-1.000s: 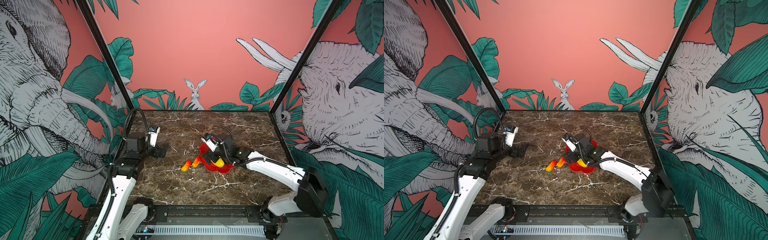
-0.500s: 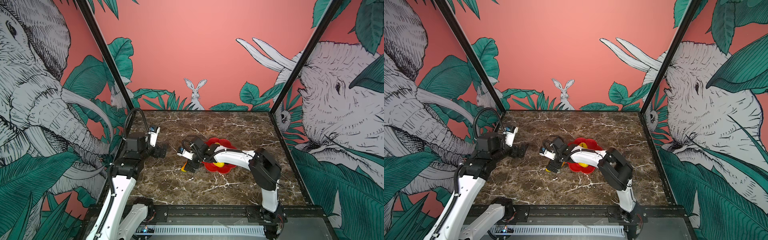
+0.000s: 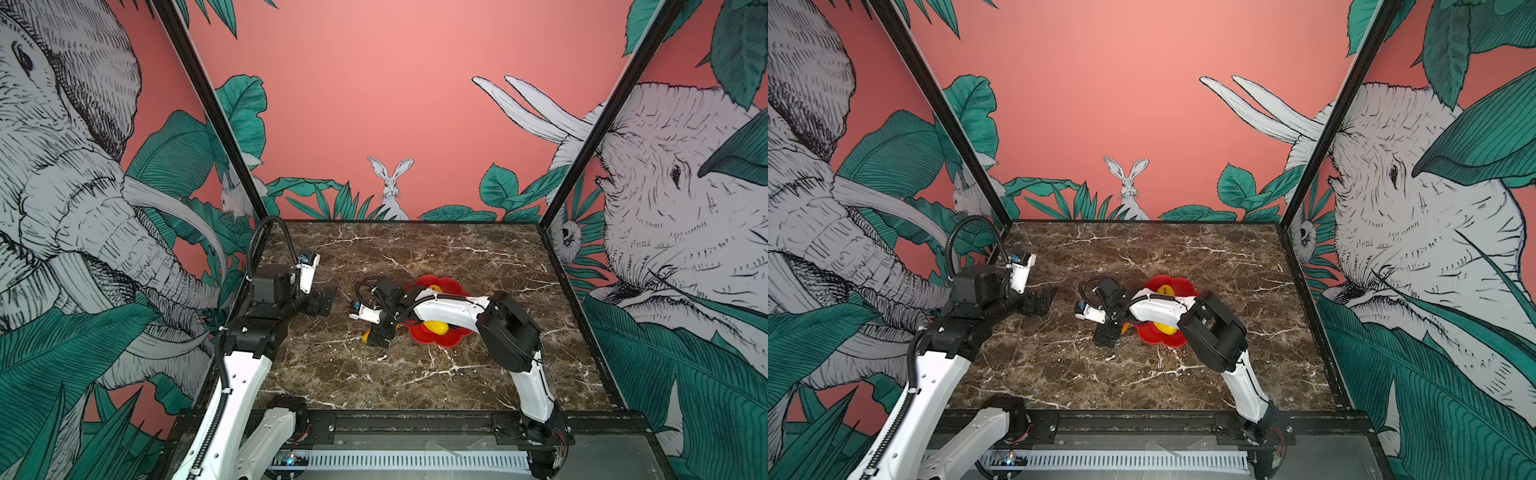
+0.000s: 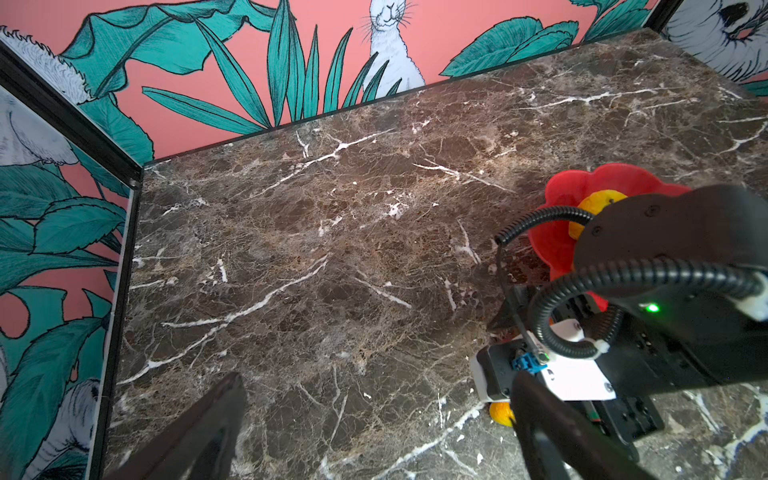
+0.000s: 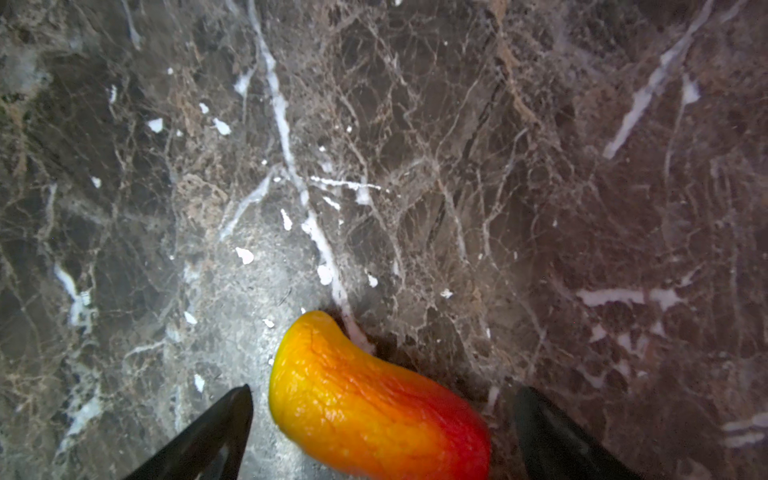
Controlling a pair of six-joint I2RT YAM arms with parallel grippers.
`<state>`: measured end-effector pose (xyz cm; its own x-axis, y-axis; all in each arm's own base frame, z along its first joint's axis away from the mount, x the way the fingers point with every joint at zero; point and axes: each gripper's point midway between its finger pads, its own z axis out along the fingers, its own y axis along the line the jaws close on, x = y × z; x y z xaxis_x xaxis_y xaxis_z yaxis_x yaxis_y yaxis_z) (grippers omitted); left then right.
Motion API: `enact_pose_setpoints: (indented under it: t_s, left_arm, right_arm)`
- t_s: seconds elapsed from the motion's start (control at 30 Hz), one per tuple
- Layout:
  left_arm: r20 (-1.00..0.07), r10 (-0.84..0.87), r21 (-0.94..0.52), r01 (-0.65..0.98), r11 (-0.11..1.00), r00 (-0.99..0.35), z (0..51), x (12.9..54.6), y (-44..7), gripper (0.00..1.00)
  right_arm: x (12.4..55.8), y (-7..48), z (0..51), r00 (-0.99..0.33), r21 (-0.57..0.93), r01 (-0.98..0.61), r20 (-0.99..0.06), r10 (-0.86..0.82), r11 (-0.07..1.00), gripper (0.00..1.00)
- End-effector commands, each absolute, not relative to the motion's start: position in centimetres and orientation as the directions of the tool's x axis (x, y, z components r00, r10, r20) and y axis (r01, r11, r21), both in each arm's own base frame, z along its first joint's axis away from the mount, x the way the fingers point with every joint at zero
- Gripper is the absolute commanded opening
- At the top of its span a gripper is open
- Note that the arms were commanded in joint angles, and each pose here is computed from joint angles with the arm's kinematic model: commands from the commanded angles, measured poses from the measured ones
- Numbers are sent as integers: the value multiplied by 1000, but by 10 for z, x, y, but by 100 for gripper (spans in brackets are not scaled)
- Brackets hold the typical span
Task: Place and organize the fake fruits in the fruit bowl
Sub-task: 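Grasp the red-orange fruit nearest the bowl with the right gripper, then drop the red-orange fruit into the red bowl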
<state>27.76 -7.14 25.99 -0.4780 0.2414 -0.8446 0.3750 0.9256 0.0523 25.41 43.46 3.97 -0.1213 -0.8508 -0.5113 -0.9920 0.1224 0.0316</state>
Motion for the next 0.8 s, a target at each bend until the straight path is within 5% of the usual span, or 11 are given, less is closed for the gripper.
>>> enact_pose_setpoints:
  t_s: [0.0,0.5,0.77]
  left_arm:
    - [-841,253,63,378,924,-479,256,272,-70,100]
    - [-843,255,69,373,925,-474,258,271,-69,100]
    - [-843,255,71,372,925,-474,258,271,-68,100]
  right_arm:
    - [253,437,34,-103,30,-994,-488,-867,101,93]
    - [252,438,45,-127,51,-992,-467,-875,116,57]
    - [254,443,114,-77,-21,-994,-571,-817,108,52]
